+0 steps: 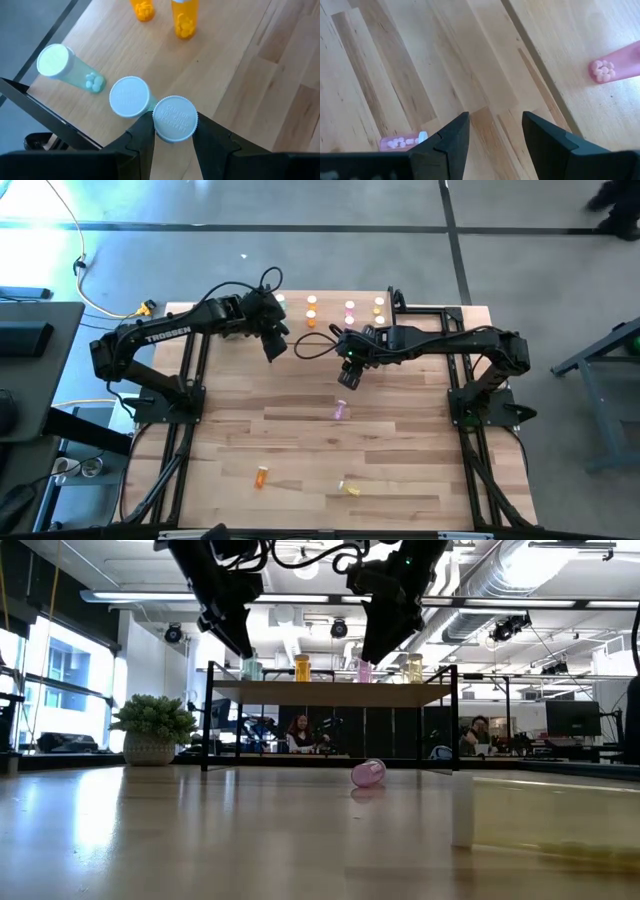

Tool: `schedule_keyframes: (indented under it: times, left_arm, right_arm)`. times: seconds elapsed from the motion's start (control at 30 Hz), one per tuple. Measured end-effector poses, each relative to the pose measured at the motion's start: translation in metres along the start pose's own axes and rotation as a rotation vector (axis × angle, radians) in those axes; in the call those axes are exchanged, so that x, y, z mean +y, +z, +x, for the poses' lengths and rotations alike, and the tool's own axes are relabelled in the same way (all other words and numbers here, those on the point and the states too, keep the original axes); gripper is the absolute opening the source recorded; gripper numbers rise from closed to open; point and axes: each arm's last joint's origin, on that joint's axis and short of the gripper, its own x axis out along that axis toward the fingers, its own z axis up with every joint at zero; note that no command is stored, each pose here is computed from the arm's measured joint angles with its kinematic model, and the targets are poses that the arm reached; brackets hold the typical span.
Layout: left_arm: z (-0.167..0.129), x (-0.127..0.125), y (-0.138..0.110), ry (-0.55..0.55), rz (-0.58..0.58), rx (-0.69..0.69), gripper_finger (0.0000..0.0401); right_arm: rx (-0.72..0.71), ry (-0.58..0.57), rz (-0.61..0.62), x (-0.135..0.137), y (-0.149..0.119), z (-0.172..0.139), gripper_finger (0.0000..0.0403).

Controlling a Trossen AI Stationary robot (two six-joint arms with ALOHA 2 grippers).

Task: Pick and place medicine bottles onto shelf by color
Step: Put the blue pill bottle on the shelf aligned with the blue pill bottle

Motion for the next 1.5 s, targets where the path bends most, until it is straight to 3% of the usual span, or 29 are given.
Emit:
schedule_keyframes:
  times: [0.8, 1.13, 1.5]
  left_arm:
    - [0.0005, 0.0012, 0.0005, 0.045, 0.017, -0.005, 0.0108]
    - [0.0004, -0.001, 0.0007, -0.034, -0.016, -0.009, 0.0108]
    - [0.0003, -0.0009, 0.0003, -0.03, -0.043, -0.005, 0.0108]
  right_arm:
    - [0.0, 0.0, 0.011, 0.0002, -0.0001, -0.0001, 0.0174]
    - [0.0, 0.001, 0.028, 0.0004, -0.0001, 0.0, 0.0174]
    - [0.004, 0.013, 0.025, 0.0013, -0.0003, 0.0001, 0.0174]
